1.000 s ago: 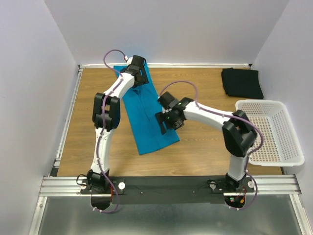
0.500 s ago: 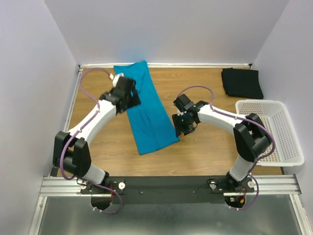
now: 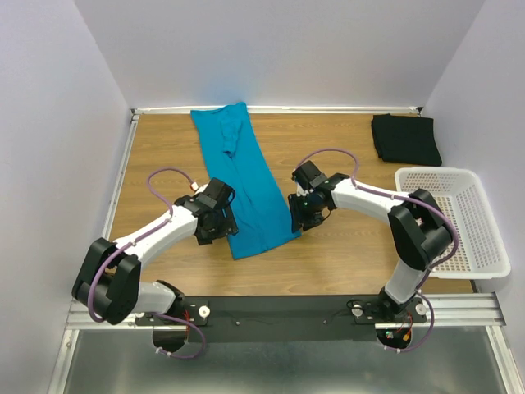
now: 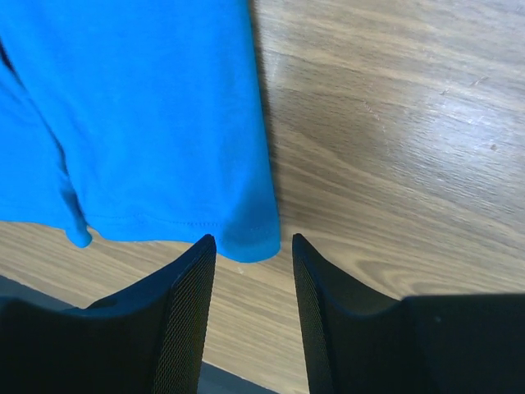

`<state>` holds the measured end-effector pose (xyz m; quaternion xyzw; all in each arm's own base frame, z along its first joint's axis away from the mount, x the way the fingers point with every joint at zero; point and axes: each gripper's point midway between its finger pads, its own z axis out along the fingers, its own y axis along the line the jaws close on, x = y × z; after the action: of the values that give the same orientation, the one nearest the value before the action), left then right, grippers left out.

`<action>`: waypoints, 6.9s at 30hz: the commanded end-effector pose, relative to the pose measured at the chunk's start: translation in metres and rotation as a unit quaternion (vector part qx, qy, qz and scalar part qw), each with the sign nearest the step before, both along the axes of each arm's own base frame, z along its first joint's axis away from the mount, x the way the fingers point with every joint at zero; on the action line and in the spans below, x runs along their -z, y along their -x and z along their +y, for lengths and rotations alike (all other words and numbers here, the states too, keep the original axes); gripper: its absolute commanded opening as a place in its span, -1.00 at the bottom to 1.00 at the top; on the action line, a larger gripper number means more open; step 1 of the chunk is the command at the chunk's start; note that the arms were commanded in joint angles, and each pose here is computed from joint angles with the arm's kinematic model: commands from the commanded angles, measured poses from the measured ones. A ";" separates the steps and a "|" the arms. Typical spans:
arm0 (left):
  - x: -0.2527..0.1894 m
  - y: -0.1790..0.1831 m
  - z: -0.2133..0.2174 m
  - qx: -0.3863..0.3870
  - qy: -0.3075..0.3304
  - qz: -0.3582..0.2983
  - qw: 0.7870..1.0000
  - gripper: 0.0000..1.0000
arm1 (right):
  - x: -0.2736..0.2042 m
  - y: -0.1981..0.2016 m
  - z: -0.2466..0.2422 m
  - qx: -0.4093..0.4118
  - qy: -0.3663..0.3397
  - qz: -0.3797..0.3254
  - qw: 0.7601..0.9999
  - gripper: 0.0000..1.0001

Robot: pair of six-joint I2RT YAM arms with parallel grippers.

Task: Fold and stack the t-shirts
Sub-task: Fold the tshirt

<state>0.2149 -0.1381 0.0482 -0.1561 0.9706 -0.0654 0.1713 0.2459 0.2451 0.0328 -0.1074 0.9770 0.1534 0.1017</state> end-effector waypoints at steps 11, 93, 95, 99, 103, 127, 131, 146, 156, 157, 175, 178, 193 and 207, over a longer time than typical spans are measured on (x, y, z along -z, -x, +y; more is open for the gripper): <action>0.007 0.020 -0.010 -0.003 -0.016 0.026 1.000 0.52 | 0.037 0.014 -0.011 -0.001 0.076 -0.009 0.997 -0.16; -0.052 -0.028 0.000 -0.021 0.003 -0.074 0.997 -1.00 | -0.084 -0.072 0.009 -0.052 0.139 -0.167 0.975 -0.99; -0.056 -0.046 0.007 -0.030 -0.008 -0.095 0.995 -1.00 | -0.086 -0.091 0.017 -0.050 0.145 -0.189 0.970 -0.99; -0.061 -0.078 0.021 -0.050 -0.042 -0.135 0.989 -1.00 | -0.086 -0.119 0.031 -0.046 0.137 -0.220 0.965 -0.99; -0.056 -0.103 0.031 -0.064 -0.070 -0.151 0.984 -1.00 | -0.084 -0.142 0.044 -0.037 0.124 -0.247 0.960 -0.99; 0.001 -0.146 0.044 -0.085 -0.108 -0.142 0.980 -1.00 | -0.022 -0.182 0.059 -0.011 0.117 -0.252 0.961 -0.99; -0.001 -0.149 0.045 -0.088 -0.108 -0.149 0.979 -1.00 | -0.018 -0.182 0.053 -0.001 0.123 -0.250 0.960 -0.99; -0.025 -0.150 0.046 -0.109 -0.094 -0.175 0.974 0.27 | -0.051 -0.176 0.063 0.019 0.062 -0.251 0.966 -0.03; -0.077 -0.112 0.013 -0.099 0.014 -0.219 0.971 0.47 | -0.076 -0.142 0.101 0.008 -0.091 -0.216 0.972 0.14; -0.074 -0.102 0.002 -0.088 0.027 -0.215 0.972 0.38 | -0.079 -0.141 0.107 0.007 -0.112 -0.216 0.970 0.22; 0.001 -0.083 -0.047 -0.021 0.027 -0.168 0.985 -0.17 | -0.034 -0.135 0.125 0.136 -0.189 -0.138 0.963 0.77; 0.009 -0.078 -0.045 -0.020 0.027 -0.160 0.986 -0.17 | -0.029 -0.138 0.126 0.155 -0.190 -0.133 0.960 0.79; 0.033 -0.067 -0.047 0.008 0.022 -0.131 0.991 -0.17 | -0.002 -0.139 0.133 0.206 -0.196 -0.089 0.955 0.80; 0.034 -0.061 -0.048 0.033 0.015 -0.124 0.992 -0.17 | -0.011 -0.166 0.151 0.215 -0.215 -0.108 0.947 0.80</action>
<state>0.2891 -0.1866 0.0263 -0.1373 0.9345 -0.1134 0.3083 0.3990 0.3925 0.0504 0.1015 0.9055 0.3290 0.2481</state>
